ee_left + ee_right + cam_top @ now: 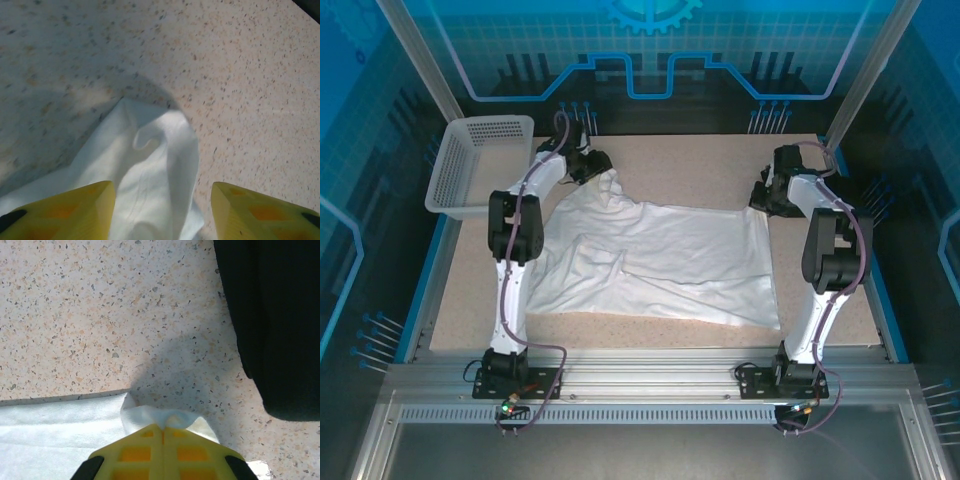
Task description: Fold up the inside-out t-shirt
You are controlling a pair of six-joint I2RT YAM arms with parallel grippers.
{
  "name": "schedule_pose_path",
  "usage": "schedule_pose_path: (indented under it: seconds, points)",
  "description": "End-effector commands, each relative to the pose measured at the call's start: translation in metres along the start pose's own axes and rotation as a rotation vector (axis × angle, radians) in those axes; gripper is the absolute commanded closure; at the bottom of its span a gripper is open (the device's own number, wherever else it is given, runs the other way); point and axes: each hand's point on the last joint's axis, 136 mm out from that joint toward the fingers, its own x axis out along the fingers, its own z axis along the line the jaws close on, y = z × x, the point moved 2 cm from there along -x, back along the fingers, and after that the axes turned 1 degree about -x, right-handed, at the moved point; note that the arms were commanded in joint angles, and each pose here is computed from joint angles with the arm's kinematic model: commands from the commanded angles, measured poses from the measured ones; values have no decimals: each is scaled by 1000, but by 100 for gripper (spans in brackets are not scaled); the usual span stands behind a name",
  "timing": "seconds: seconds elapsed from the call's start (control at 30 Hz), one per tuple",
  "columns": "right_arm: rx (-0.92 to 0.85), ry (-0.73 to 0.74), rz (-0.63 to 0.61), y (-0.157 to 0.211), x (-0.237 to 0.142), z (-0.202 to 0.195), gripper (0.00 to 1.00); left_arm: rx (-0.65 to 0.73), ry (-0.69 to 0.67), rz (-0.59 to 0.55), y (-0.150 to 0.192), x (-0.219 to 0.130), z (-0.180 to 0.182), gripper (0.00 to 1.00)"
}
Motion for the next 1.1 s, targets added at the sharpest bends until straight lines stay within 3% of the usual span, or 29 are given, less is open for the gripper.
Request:
schedule_pose_path:
  seconds: [0.0,0.27,0.63,0.97,1.07]
  points:
    - [-22,-40,-13,-2,-7,12,100,10,-42,98,15,13,1,46]
    - [-26,-48,-10,0,-5,12,100,-11,-83,83,10,37,14,51]
    - [-30,-46,5,5,0,9,100,-60,-64,98,10,57,24,70]
    - [-33,-46,4,4,-2,8,100,-41,23,17,-16,44,2,100]
    - [-31,-47,-11,1,-8,7,100,-12,48,-26,-27,29,-10,100]
